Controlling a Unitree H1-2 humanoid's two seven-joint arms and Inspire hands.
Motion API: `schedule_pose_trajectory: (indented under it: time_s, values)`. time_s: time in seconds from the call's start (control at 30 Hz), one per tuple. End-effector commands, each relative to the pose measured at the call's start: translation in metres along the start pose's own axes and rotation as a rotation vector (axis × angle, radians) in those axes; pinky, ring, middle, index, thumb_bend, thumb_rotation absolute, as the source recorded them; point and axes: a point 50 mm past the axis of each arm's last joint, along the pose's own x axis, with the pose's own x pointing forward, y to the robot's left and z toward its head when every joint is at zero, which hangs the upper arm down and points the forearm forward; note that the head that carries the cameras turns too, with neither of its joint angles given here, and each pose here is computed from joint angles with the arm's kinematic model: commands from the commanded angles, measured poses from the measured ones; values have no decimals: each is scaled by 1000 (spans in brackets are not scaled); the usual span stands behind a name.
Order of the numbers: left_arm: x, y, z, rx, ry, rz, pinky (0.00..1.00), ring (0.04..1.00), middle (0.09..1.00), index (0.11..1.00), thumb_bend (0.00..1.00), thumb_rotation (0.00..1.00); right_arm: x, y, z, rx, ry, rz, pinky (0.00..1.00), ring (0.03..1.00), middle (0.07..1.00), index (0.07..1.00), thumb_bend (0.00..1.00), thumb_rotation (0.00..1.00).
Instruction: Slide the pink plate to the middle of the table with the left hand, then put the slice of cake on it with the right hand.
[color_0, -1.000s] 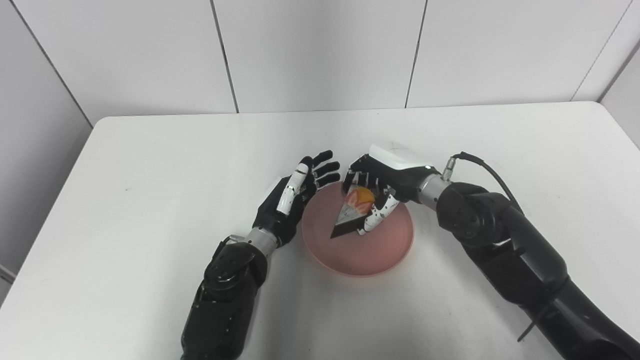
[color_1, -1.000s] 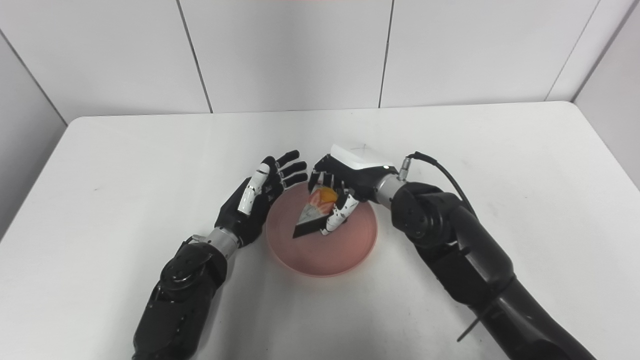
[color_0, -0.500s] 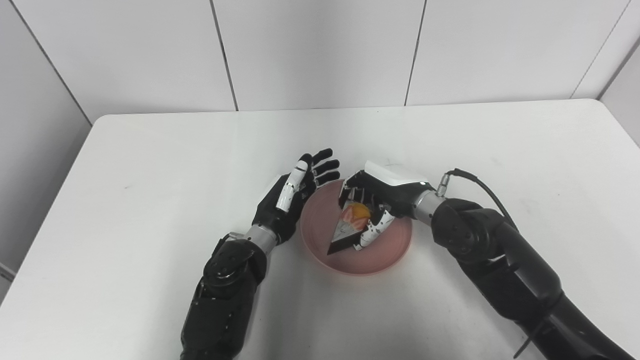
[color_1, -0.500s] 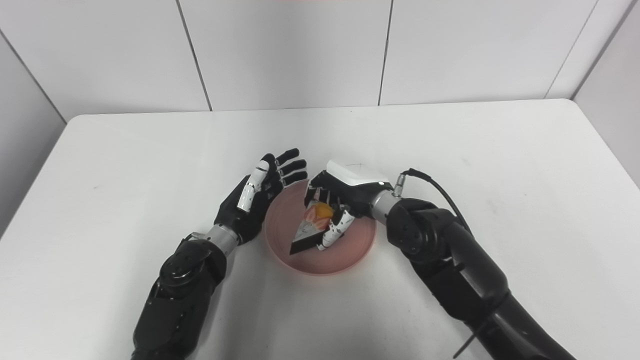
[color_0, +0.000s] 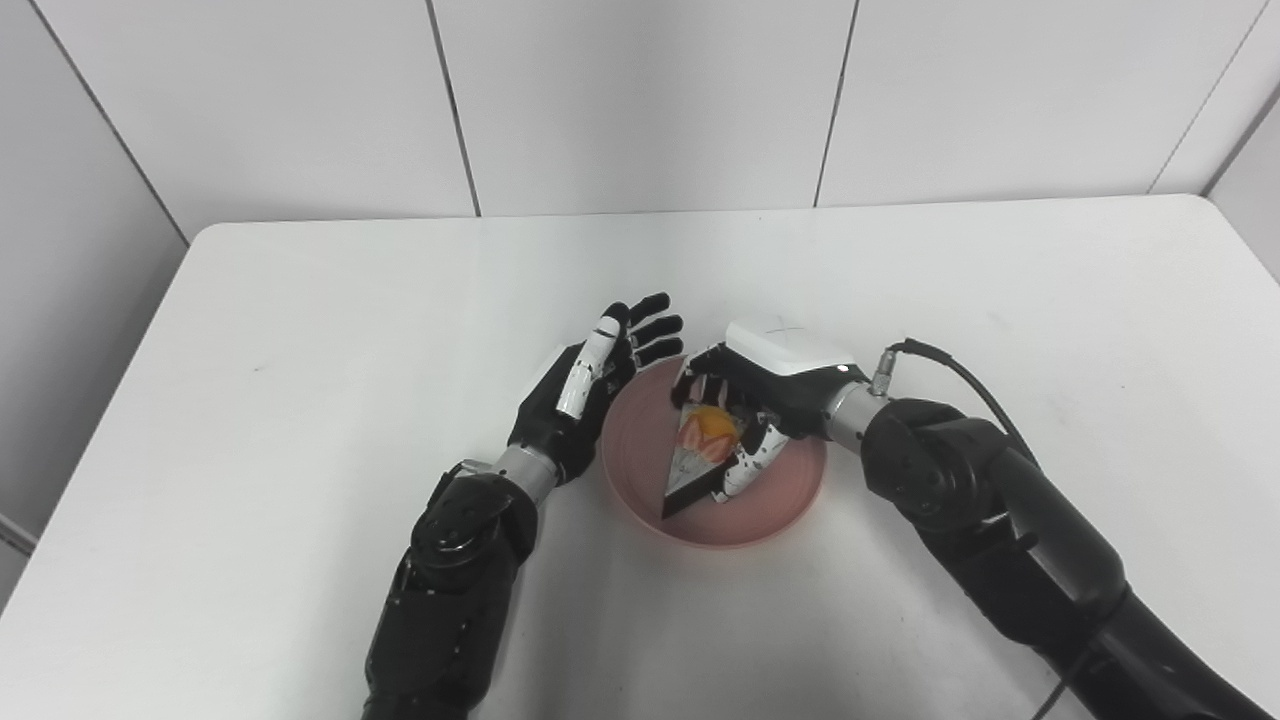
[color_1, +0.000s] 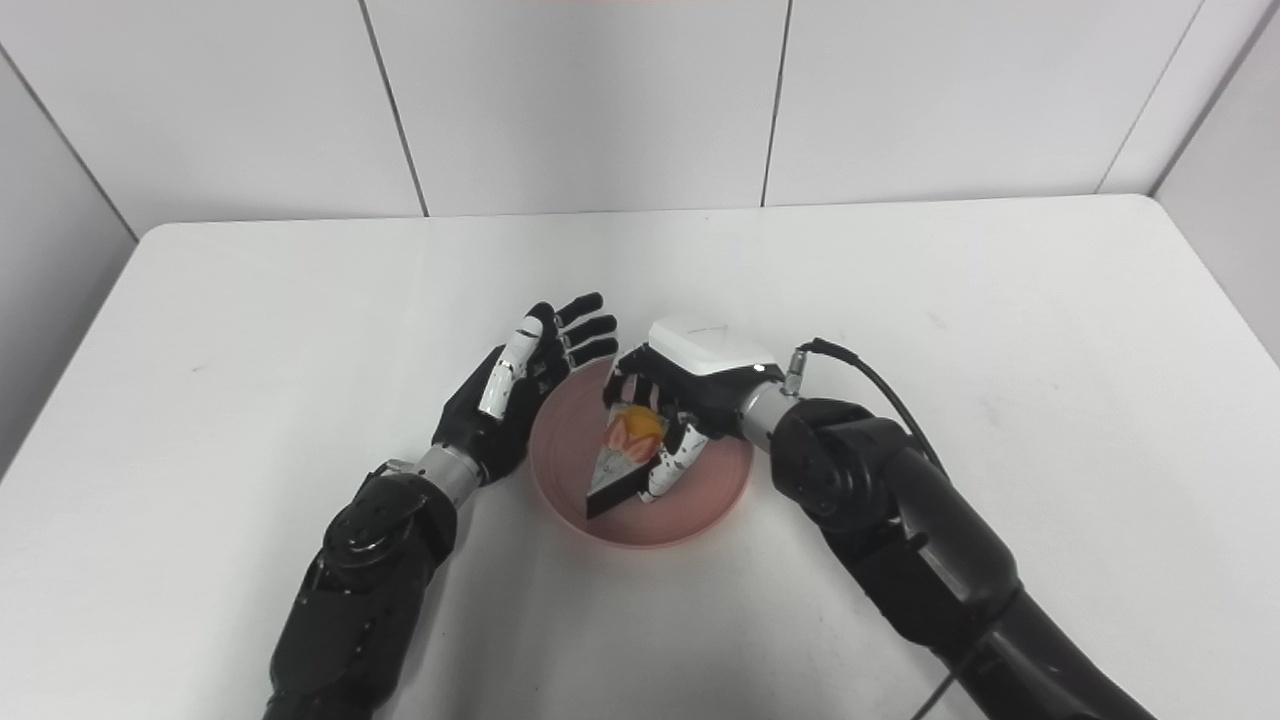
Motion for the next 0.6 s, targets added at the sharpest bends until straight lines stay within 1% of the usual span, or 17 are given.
schedule_pose_trajectory:
  time_s: [0.0, 0.03, 0.1, 0.17, 0.3, 0.5, 0.57]
  values:
    - [-7, 2, -22, -35, 107, 21, 838, 865, 873, 867, 406, 1000, -2, -10, 5, -29, -2, 24, 676, 874, 936, 954, 793, 430]
    - [-7, 2, -22, -36, 109, 24, 838, 864, 872, 867, 406, 1000, -3, -11, 6, -29, -1, 29, 684, 882, 942, 960, 798, 444]
    - [-7, 2, -22, -36, 110, 25, 836, 863, 872, 869, 404, 1000, -4, -13, 5, -30, -1, 33, 751, 928, 983, 990, 841, 540]
    - [-7, 2, -22, -32, 109, 21, 829, 861, 872, 871, 395, 1000, -5, -15, 6, -43, -3, 33, 842, 975, 998, 999, 884, 632]
    - [-7, 3, -22, -26, 107, 17, 829, 863, 873, 867, 393, 1000, -7, -20, 8, -63, -2, 33, 905, 999, 1000, 1000, 914, 656]
    - [-7, 4, -22, -20, 112, 15, 840, 869, 874, 856, 397, 1000, -14, -30, 15, -88, -16, 25, 931, 1000, 1000, 1000, 961, 671]
    - [-6, 4, -23, -21, 105, 17, 830, 866, 873, 856, 395, 1000, -18, -35, 18, -99, -23, 18, 929, 999, 1000, 1000, 973, 673]
